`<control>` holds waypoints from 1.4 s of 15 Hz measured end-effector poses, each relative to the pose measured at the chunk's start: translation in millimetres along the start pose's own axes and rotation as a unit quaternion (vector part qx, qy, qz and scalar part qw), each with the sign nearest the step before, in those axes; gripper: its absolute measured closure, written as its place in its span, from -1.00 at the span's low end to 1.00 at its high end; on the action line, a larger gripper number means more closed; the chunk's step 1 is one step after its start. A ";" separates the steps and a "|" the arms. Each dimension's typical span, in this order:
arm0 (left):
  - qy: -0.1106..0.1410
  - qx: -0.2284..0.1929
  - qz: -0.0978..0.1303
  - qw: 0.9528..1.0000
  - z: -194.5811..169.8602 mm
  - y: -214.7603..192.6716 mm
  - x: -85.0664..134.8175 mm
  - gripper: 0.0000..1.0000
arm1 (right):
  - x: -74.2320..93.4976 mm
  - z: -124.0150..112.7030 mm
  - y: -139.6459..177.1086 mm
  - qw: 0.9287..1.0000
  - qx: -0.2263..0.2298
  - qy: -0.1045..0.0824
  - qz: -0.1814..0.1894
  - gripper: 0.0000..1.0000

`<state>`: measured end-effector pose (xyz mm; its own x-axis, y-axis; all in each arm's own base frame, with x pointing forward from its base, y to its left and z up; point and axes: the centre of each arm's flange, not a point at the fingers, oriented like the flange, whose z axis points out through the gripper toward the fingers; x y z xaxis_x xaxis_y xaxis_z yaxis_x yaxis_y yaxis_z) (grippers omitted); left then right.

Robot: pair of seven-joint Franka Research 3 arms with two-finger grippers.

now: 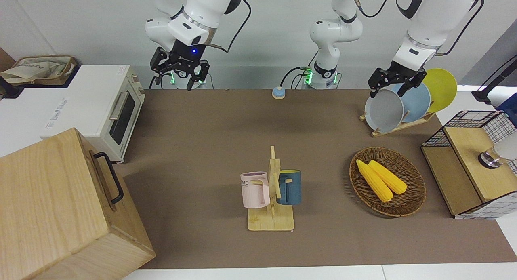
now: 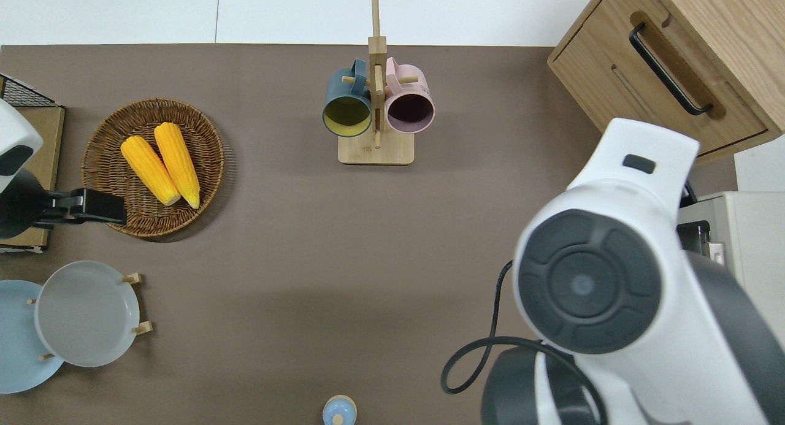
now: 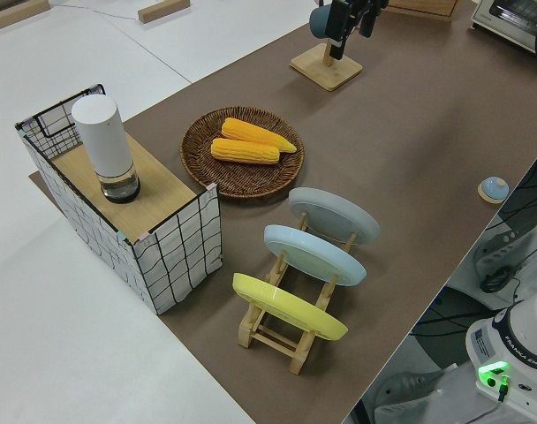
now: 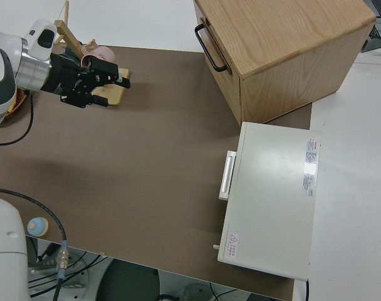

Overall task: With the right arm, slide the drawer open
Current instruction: 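Lift the right arm and swing the right gripper toward the drawer unit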

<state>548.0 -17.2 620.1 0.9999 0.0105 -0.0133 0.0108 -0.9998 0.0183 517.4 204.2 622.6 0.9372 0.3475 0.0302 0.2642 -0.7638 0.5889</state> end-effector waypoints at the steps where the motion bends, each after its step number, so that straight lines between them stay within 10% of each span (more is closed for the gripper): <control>1: 0.000 0.000 0.000 1.000 0.0 0.0 0.0 -1.00 | 3.8 2.3 -10.9 1.000 -0.021 0.001 -0.008 -0.98; 13: 0.000 0.000 0.000 1.000 0.0 0.1 0.0 -0.99 | 31.7 26.1 -71.1 0.977 -0.209 0.013 -0.047 -0.98; 21: 0.000 0.000 0.000 1.000 0.0 -0.1 0.0 -1.00 | 58.7 84.5 -133.5 0.942 -0.333 0.020 -0.020 -0.97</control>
<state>548.0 -17.1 620.1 0.9999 0.0107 -0.0133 0.0109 -0.9998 0.0183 556.4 280.6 477.5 0.9163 0.4000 0.0198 0.0853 -0.2432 0.9662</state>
